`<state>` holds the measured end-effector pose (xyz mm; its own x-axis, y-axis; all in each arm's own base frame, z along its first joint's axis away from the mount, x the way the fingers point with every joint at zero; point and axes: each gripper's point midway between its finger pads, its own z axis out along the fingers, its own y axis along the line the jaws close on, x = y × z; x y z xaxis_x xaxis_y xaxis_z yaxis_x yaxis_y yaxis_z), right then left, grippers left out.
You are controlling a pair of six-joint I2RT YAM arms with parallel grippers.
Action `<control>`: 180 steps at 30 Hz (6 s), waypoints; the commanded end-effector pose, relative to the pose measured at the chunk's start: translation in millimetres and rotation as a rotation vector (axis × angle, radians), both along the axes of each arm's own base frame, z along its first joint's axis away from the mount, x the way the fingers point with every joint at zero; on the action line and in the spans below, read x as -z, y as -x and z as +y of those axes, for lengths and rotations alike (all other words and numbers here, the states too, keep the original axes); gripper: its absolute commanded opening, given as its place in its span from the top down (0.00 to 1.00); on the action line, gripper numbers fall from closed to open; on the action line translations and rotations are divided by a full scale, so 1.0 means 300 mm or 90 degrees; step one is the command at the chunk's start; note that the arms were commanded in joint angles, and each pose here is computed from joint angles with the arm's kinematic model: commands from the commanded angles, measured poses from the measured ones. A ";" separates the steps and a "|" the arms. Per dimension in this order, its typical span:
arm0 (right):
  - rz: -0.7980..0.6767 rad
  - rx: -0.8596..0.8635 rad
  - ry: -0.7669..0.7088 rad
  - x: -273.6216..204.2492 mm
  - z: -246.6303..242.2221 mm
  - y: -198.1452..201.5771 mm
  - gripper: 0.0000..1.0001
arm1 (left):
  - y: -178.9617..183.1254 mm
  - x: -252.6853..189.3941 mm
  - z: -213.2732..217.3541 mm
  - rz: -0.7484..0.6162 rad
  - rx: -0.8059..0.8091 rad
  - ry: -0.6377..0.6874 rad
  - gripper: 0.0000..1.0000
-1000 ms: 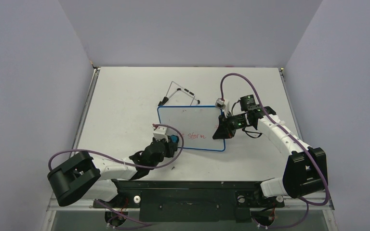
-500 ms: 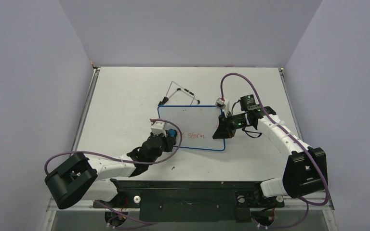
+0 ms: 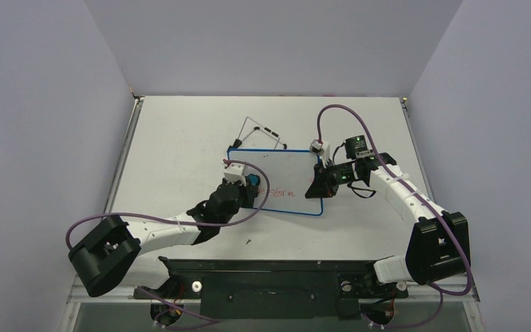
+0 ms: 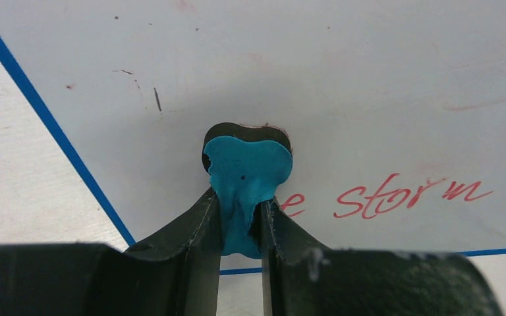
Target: Erase the whiteboard
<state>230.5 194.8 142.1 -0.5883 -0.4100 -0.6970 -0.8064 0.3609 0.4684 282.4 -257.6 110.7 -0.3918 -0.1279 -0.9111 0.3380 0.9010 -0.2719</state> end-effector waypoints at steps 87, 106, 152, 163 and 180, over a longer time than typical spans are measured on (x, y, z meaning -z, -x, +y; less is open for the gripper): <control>-0.008 -0.024 0.009 -0.006 -0.005 0.038 1.00 | 0.003 -0.027 0.010 -0.130 -0.073 0.136 1.00; -0.007 -0.024 0.009 -0.005 -0.005 0.039 1.00 | 0.025 0.030 0.040 -0.072 -0.063 0.095 1.00; -0.012 -0.026 0.006 -0.013 -0.004 0.041 1.00 | 0.002 -0.069 0.017 -0.113 -0.047 0.067 1.00; -0.007 -0.025 0.009 -0.005 -0.006 0.041 1.00 | 0.118 -0.026 -0.177 -0.110 0.007 0.035 1.00; -0.007 -0.025 0.009 -0.005 -0.006 0.040 1.00 | 0.068 -0.057 -0.049 -0.106 -0.005 0.069 1.00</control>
<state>226.2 194.6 141.9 -0.5811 -0.4210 -0.6965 -0.8126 0.3462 0.4688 278.0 -256.7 122.2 -0.2348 -0.2218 -0.9464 0.3184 0.9024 -0.2904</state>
